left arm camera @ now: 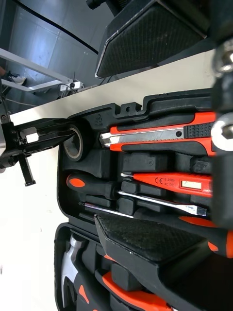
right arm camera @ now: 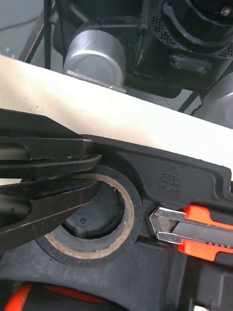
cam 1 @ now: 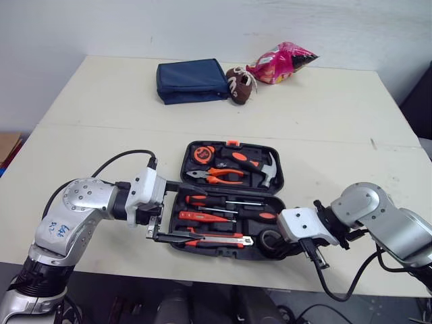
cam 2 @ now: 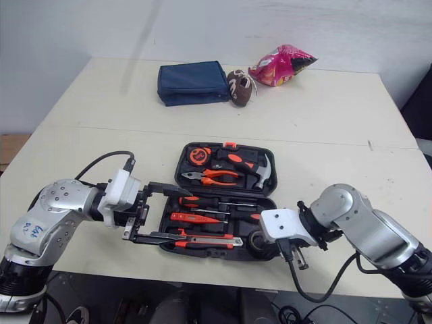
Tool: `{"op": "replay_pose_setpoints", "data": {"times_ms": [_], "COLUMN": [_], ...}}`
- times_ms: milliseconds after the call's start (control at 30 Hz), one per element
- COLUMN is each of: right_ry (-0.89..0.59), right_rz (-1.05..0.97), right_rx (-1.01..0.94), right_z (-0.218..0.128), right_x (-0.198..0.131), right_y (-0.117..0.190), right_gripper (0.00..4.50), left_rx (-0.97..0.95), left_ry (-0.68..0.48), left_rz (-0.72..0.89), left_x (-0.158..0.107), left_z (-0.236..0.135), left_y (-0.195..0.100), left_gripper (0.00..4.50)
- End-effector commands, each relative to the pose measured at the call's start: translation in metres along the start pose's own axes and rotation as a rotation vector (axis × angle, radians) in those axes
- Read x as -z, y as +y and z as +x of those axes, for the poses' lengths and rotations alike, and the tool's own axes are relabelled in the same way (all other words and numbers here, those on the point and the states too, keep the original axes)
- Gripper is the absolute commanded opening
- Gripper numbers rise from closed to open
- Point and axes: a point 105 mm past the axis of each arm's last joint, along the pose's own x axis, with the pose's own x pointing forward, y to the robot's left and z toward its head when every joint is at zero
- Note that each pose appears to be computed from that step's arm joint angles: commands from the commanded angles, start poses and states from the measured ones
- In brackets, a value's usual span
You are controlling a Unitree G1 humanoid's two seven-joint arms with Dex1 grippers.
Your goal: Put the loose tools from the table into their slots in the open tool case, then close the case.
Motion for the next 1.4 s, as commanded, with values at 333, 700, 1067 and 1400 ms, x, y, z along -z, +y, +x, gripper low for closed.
{"op": "replay_pose_setpoints", "data": {"times_ms": [333, 700, 1067, 1400], "right_ry": [-0.332, -0.541, -0.364, -0.546], "right_rz": [0.020, -0.033, 0.050, 0.055], "right_rx": [-0.126, 0.021, 0.033, 0.066], "right_z": [-0.040, -0.010, 0.037, 0.016], "right_x": [-0.032, -0.024, 0.043, 0.003], "right_y": [0.018, 0.002, 0.001, -0.003], "right_gripper": [1.27, 0.05, 0.05, 0.05], "left_rx": [-0.058, -0.054, -0.063, -0.246], "left_ry": [0.034, 0.036, 0.062, 0.138], "left_rz": [-0.008, -0.003, -0.021, -0.013], "left_x": [0.002, 0.004, 0.008, 0.014], "left_z": [-0.016, -0.014, -0.017, -0.052], "left_y": [-0.002, -0.001, -0.003, 0.018], "left_gripper": [4.50, 4.50, 4.50, 4.50]}}
